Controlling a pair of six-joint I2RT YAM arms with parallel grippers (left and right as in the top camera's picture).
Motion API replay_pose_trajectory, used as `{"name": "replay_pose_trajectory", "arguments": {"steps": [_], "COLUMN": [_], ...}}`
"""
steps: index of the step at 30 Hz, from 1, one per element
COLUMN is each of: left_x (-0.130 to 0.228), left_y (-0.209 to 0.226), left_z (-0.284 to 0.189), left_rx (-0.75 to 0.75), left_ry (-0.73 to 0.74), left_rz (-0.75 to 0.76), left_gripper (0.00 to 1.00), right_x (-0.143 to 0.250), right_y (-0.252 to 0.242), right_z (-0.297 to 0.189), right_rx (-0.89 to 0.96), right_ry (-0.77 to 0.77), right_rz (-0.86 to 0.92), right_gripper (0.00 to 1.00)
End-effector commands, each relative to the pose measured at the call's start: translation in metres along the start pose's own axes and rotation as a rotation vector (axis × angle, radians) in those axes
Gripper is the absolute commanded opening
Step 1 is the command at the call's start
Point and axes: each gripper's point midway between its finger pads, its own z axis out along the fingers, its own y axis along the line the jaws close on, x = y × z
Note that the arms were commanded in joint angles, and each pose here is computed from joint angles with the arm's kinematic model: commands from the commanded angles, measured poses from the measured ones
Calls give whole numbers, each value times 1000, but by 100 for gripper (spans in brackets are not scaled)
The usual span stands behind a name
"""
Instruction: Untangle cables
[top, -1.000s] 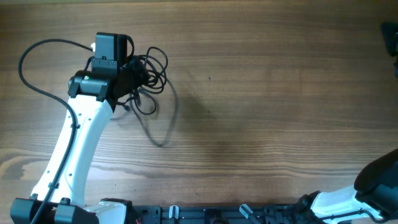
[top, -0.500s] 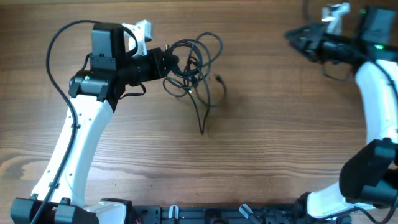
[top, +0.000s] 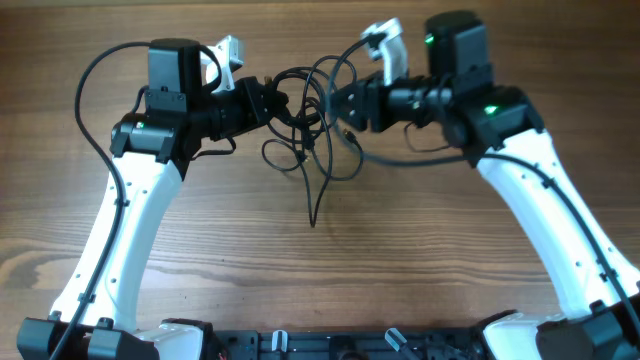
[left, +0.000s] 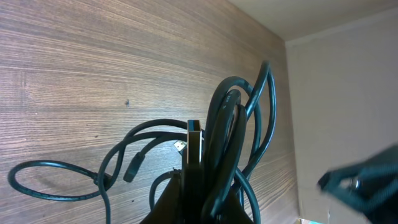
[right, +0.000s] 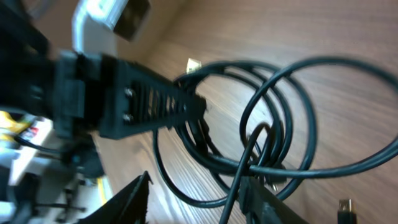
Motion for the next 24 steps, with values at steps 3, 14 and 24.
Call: {"name": "replay_pose_trajectory", "arguments": {"steps": [3, 14, 24], "left_x": [0, 3, 5], "left_y": [-4, -2, -1], "left_z": [-1, -1, -1], "left_rx": [10, 3, -3], "left_ry": [-1, 10, 16], "left_rz": [-10, -18, -17], "left_gripper": [4, 4, 4], "right_x": [25, 64, -14], "right_y": [-19, -48, -17], "right_z": [22, 64, -12], "right_rx": [248, 356, 337], "right_ry": [77, 225, -73], "right_rz": [-34, -17, -48], "right_gripper": [39, 18, 4]}}
